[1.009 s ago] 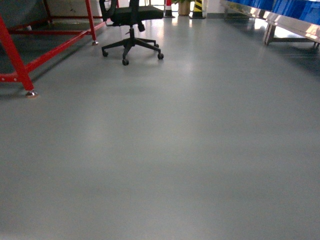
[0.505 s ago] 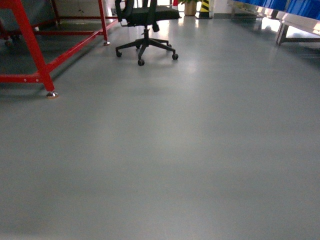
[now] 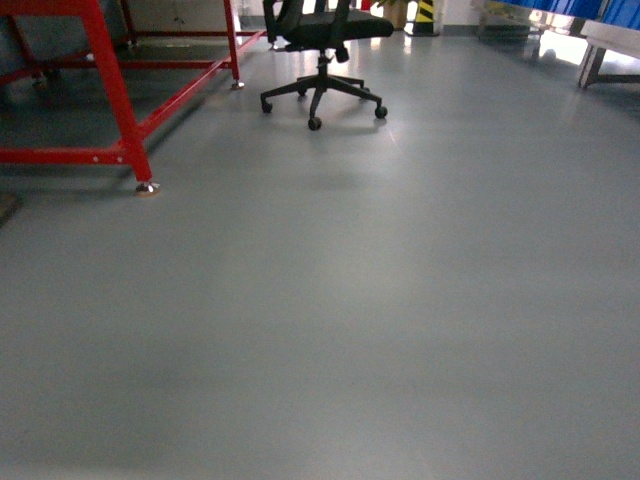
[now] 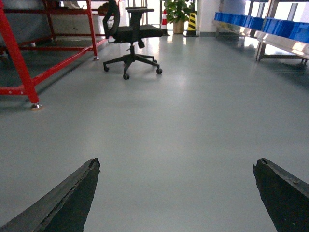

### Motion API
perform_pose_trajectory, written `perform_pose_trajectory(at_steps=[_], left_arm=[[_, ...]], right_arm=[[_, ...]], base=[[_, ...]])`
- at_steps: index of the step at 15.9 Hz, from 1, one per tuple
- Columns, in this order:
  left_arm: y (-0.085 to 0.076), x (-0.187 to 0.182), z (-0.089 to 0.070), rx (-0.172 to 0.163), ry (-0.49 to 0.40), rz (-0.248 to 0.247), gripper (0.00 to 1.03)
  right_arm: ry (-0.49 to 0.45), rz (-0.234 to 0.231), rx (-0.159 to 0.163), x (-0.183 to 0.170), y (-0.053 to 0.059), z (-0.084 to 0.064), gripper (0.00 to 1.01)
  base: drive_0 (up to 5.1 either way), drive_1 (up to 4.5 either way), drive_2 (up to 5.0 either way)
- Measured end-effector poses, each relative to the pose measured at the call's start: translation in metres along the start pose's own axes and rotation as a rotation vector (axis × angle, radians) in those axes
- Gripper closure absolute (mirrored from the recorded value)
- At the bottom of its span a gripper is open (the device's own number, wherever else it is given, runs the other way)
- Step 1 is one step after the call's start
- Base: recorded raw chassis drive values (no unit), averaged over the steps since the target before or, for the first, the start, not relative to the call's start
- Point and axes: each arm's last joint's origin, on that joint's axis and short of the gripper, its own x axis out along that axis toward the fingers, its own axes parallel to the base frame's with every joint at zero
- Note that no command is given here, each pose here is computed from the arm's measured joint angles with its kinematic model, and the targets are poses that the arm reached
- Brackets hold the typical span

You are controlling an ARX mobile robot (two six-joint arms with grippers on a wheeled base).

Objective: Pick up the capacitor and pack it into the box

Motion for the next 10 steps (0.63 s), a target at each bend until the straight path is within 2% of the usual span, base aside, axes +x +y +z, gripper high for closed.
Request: perform_pose_trajectory(at_steps=[10], left_arm=[[0.0,0.0,0.0,0.0,0.0,0.0,0.6]], right_arm=[[0.002,0.001,0.0,0.0,0.0,-0.0002,0.03]], base=[[-5.1,2.36,2.4]])
